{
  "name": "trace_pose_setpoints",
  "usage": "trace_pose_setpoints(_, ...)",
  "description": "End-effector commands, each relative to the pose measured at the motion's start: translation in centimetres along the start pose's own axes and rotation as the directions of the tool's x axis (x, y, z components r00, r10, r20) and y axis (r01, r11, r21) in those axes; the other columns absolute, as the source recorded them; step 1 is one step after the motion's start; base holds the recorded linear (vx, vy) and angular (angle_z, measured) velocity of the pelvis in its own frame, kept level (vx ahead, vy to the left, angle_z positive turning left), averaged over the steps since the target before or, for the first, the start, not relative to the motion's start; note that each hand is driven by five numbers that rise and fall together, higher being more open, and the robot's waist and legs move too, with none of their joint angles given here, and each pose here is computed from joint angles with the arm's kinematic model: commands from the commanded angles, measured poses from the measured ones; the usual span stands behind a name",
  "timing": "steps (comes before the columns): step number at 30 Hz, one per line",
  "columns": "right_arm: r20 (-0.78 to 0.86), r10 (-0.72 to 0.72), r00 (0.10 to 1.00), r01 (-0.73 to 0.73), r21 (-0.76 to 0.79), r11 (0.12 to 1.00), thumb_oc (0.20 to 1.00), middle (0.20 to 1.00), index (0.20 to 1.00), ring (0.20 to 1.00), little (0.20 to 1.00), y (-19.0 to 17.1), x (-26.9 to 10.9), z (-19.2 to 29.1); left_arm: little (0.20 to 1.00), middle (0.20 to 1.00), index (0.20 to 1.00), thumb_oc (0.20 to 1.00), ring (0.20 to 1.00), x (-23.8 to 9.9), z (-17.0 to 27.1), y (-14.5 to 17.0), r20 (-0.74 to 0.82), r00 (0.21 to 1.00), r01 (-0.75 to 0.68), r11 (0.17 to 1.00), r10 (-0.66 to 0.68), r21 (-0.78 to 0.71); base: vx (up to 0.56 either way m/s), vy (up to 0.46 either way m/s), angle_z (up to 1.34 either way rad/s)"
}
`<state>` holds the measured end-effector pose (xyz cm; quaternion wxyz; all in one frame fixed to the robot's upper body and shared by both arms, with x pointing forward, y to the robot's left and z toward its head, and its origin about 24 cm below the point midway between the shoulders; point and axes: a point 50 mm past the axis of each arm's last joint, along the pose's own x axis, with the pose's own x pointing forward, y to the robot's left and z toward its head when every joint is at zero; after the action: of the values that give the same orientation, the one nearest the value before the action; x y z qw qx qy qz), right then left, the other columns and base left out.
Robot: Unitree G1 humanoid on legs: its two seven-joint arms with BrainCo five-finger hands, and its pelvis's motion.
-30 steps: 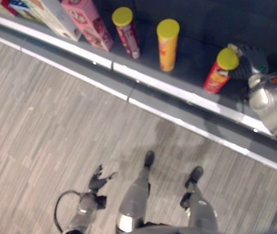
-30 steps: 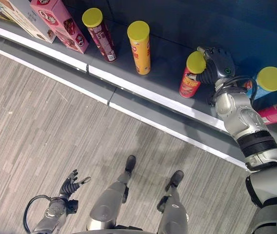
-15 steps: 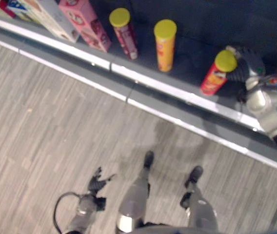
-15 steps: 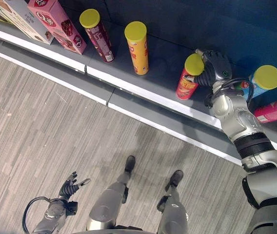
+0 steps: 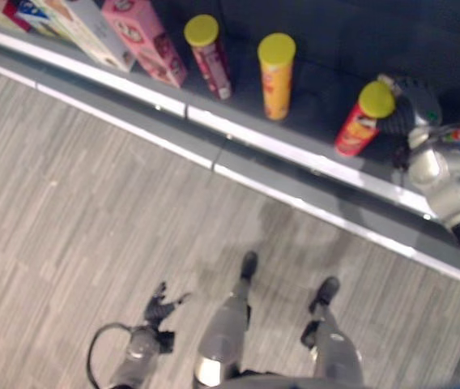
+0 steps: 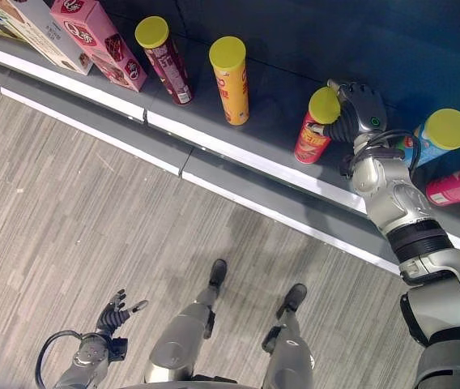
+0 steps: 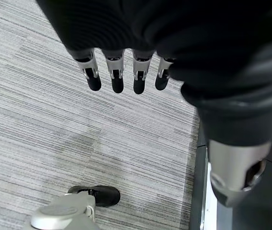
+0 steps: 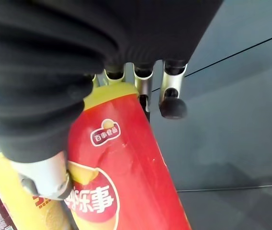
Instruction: Put the goods on the table back onto the shelves and tidy them up.
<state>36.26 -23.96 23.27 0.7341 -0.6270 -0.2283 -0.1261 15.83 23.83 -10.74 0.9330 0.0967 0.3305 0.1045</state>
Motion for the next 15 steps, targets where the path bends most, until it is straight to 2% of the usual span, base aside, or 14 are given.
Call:
trace_pose_setpoints(1,0.071,-0.087,0.994,0.089,-0.018,0.996,1.000,1.000,1.000,1.000,1.000,-1.2,1.2,1.6,1.000,1.000,1.000,1.000,1.000,-0.2,-0.8,1.1,-0.026,0.999,-0.036,0.999,0.037,0.034,0.00,0.000,0.00)
trace_pose_setpoints(15,0.106,-0.112,0.988,0.107,0.051,0.993,1.000,1.000,1.000,1.000,1.000,-0.8,0.6,3.0,1.000,1.000,1.000,1.000,1.000,0.0,-0.8,1.0,-0.034,0.999,-0.041,0.998,0.042,0.038,0.00,0.000,0.00)
